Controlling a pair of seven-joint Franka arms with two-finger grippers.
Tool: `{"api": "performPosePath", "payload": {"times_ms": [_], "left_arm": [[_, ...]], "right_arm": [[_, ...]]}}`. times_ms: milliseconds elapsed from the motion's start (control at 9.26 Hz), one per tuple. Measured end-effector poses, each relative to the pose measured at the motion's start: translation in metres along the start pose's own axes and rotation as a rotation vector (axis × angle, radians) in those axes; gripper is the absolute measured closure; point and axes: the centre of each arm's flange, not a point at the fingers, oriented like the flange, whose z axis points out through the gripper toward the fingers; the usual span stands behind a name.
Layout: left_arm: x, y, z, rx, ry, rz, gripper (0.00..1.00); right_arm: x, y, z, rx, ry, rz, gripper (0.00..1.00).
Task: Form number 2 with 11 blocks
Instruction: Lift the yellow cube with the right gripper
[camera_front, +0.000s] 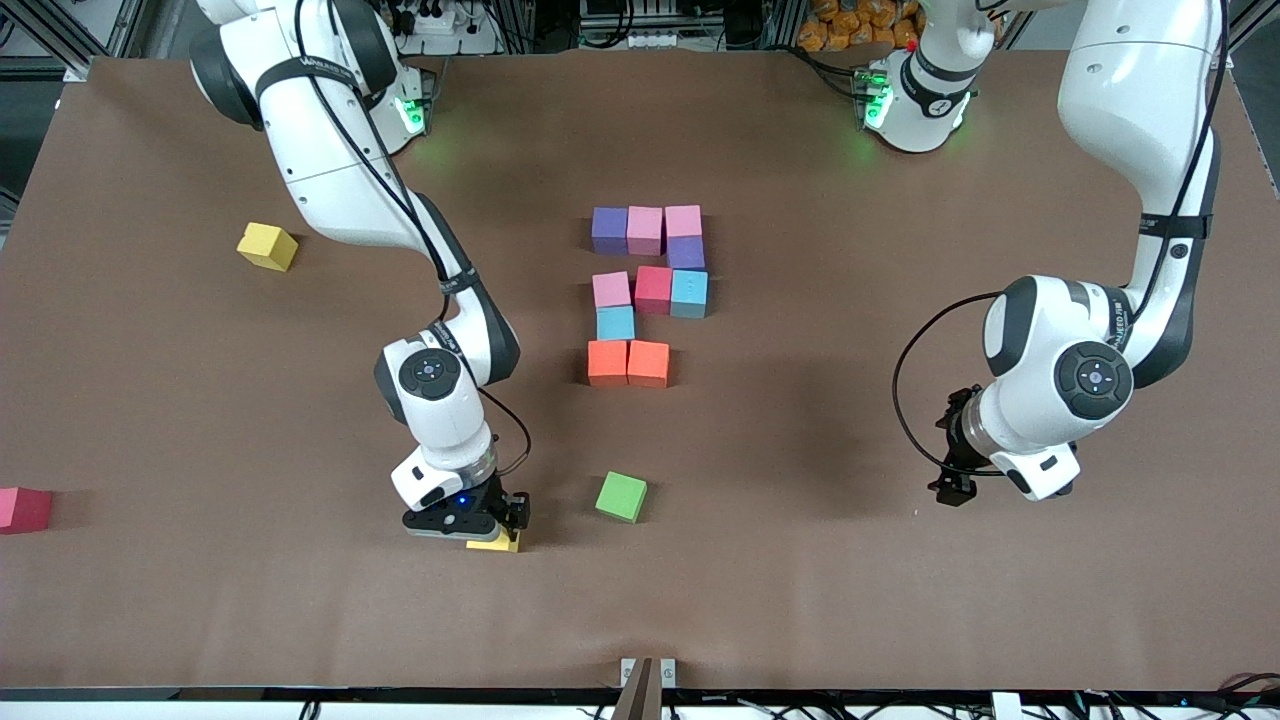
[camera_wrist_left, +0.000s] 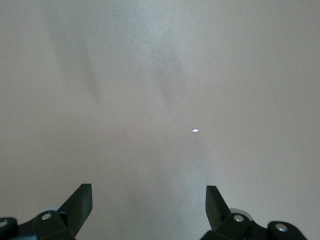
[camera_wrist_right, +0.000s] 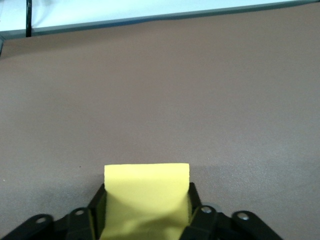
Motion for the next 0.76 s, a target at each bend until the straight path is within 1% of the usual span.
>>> {"api": "performPosePath", "payload": {"times_ms": [324, 432, 648, 756], "left_arm": [[0.005, 0.000, 0.000, 0.000, 0.001, -0.005, 0.00], [0.005, 0.000, 0.000, 0.000, 0.002, -0.004, 0.00], [0.005, 0.000, 0.000, 0.001, 0.001, -0.004, 0.00], [0.005, 0.000, 0.001, 0.001, 0.001, -0.004, 0.00]], "right_arm": [[-0.001, -0.004, -0.002, -0.007, 0.000, -0.017, 0.39], [0.001, -0.004, -0.006, -0.019, -0.012, -0.018, 0.39], [0.006, -0.015, -0.028, -0.042, -0.046, -0.023, 0.39], [0.007, -0.026, -0.047, -0.063, -0.093, -0.028, 0.39]]}}
